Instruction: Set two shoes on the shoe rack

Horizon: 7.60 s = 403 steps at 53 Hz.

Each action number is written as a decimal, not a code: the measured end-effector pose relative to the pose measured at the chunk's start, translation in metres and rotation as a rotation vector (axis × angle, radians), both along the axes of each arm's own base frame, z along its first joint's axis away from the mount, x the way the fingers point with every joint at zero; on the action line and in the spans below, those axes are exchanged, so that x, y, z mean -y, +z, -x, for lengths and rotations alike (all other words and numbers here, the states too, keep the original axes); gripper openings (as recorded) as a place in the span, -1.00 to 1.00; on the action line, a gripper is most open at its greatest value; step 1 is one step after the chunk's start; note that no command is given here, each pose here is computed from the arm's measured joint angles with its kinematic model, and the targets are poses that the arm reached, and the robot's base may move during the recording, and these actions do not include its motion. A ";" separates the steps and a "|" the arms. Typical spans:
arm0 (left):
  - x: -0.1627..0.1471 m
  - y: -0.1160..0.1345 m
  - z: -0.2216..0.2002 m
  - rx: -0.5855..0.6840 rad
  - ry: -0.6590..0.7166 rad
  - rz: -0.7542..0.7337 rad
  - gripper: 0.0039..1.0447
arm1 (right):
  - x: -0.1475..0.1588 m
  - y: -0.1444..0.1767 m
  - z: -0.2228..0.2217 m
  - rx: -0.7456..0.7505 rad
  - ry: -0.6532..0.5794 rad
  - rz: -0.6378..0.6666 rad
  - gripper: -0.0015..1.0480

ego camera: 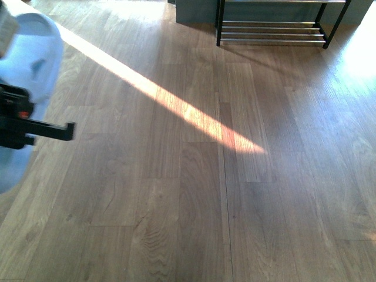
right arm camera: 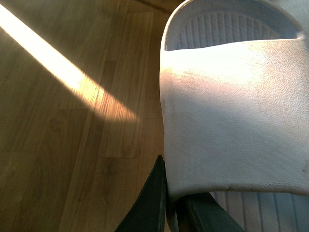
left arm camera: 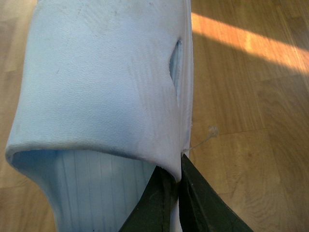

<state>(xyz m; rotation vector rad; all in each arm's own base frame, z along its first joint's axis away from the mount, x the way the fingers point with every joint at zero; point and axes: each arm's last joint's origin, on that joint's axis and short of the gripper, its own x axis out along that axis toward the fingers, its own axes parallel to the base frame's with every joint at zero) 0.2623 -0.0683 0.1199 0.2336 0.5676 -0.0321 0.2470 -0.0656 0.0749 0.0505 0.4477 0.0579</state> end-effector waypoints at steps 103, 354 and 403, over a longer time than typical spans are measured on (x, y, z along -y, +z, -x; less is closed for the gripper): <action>-0.011 0.030 0.025 0.078 0.029 0.001 -0.97 | 0.000 0.000 0.000 0.000 0.000 0.000 -0.97; -0.011 0.030 0.025 0.075 0.030 0.000 -0.97 | -0.026 -0.070 -0.291 -0.142 -0.096 -0.008 -0.38; -0.011 0.030 0.025 0.075 0.030 0.000 -0.97 | -0.008 0.020 -0.034 0.235 0.158 -0.210 0.82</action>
